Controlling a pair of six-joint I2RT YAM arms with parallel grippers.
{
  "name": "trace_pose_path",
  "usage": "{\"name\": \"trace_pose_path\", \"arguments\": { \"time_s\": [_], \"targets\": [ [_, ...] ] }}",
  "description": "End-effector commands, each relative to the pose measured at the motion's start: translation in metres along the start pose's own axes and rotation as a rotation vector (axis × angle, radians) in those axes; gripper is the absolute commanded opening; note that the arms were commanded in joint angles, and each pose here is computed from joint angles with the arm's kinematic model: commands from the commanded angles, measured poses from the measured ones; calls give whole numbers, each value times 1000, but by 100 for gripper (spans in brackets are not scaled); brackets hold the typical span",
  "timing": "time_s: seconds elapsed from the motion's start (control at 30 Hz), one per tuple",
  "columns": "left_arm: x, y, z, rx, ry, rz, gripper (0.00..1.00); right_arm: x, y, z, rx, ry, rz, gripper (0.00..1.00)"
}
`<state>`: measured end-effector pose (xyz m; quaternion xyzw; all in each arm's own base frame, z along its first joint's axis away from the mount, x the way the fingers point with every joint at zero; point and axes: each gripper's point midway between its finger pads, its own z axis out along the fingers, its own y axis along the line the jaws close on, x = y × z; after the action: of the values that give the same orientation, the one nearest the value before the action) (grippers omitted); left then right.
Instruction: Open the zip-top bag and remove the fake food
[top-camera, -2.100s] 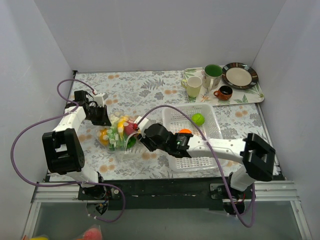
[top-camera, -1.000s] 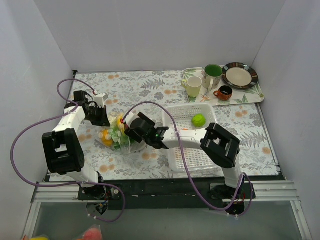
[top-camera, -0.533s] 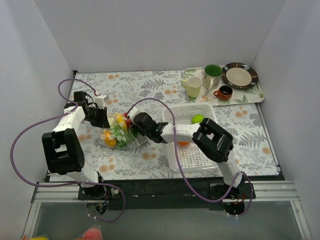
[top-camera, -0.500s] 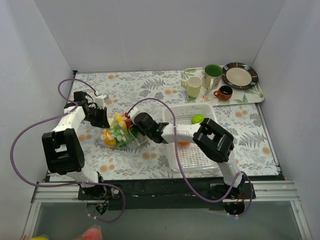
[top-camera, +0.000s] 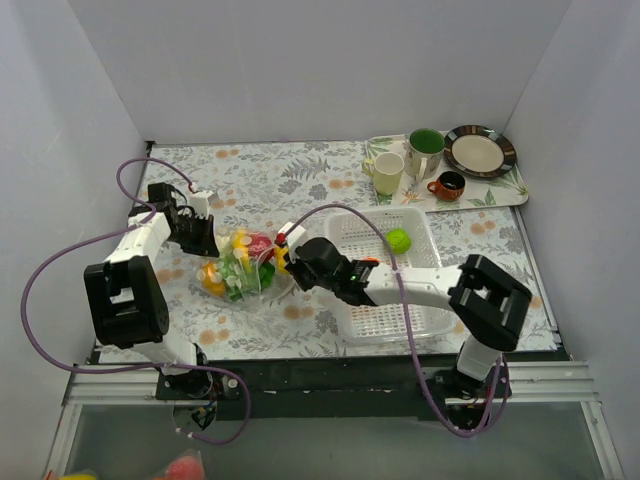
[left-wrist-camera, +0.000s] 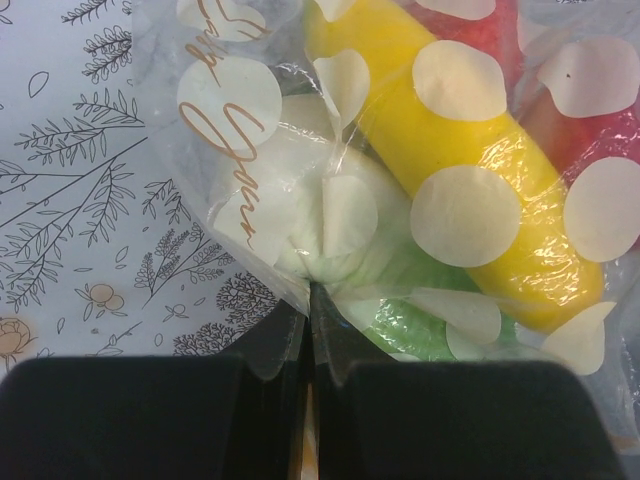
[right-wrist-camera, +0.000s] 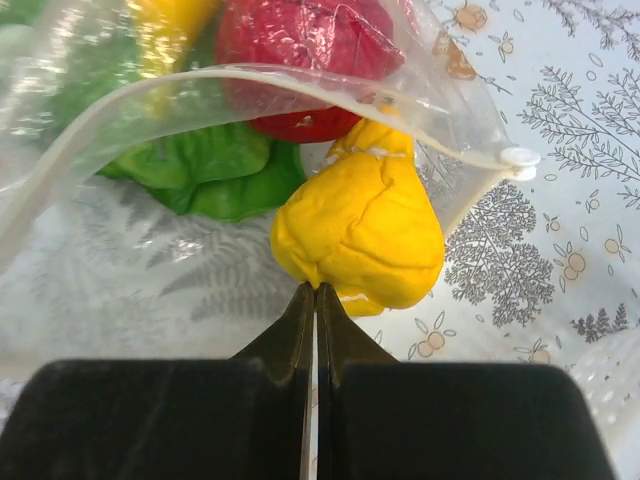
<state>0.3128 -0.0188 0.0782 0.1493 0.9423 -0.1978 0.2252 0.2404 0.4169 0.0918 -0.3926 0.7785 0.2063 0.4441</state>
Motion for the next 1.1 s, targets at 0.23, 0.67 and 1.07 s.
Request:
{"name": "trace_pose_path", "arguments": {
  "time_s": [0.23, 0.67, 1.07],
  "targets": [
    [5, 1, 0, -8, 35, -34, 0, -38, -10, -109, -16, -204, 181, 1],
    [-1, -7, -5, 22, 24, -28, 0, 38, -155, -181, 721, -56, 230, 30],
    [-2, -1, -4, 7, 36, -38, 0, -65, -120, -142, 513, -220, 163, 99]
  ]
}}
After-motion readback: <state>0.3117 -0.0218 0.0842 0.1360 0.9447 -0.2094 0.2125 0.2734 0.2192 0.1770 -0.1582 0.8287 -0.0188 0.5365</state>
